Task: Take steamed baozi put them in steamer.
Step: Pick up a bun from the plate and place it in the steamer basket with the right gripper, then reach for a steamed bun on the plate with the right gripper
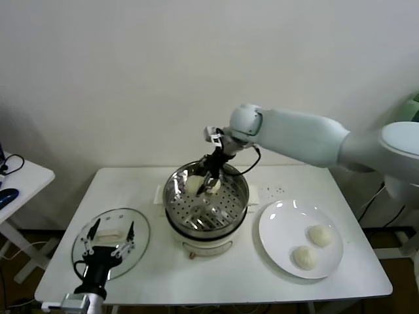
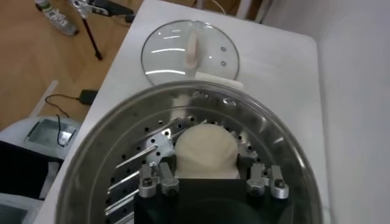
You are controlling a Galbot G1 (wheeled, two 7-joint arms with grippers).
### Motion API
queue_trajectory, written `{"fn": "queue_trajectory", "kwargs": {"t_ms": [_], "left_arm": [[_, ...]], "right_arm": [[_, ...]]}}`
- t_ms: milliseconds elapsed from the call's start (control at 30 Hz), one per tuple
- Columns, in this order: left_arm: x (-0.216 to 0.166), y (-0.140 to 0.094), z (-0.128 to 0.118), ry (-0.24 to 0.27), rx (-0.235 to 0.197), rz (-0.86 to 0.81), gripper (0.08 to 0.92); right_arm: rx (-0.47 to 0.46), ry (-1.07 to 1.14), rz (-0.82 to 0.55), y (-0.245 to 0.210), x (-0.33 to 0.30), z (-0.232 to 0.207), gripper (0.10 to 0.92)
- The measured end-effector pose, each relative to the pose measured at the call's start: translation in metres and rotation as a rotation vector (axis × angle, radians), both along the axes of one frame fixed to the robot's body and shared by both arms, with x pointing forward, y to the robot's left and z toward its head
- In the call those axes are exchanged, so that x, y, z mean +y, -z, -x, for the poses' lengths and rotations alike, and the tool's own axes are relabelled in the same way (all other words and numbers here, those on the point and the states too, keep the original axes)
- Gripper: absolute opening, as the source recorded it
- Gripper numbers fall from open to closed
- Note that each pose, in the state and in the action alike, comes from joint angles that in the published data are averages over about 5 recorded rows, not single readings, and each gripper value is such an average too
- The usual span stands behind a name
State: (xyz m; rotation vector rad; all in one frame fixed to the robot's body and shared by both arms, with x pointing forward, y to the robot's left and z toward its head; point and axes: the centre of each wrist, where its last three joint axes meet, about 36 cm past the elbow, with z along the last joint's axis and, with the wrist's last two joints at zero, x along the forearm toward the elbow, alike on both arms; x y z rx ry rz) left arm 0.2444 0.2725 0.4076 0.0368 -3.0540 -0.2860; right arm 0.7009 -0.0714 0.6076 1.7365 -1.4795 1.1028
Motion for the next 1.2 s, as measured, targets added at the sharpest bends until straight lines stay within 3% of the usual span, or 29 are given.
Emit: {"fn": "queue_trajectory", "kwargs": {"t_ms": [733,1000,1200], "left_arm": [[0.001,0.007,0.006,-0.008,0.026,0.005,0.823],[0.002,0.008,0.01,-0.009,0.033,0.004,0.823],[0.002,0.009,0.01,-0.01,0.035,0.005,0.823]], "right_arm": [[0.012,-0.031,0.044,0.047,0.028,-0.002,0.661],[0.005,-0.044,0.049,0.046,0.026,-0.002,0.81],[0.002,-0.064,0.047,0.029,0.019,-0.003,0.822]]}}
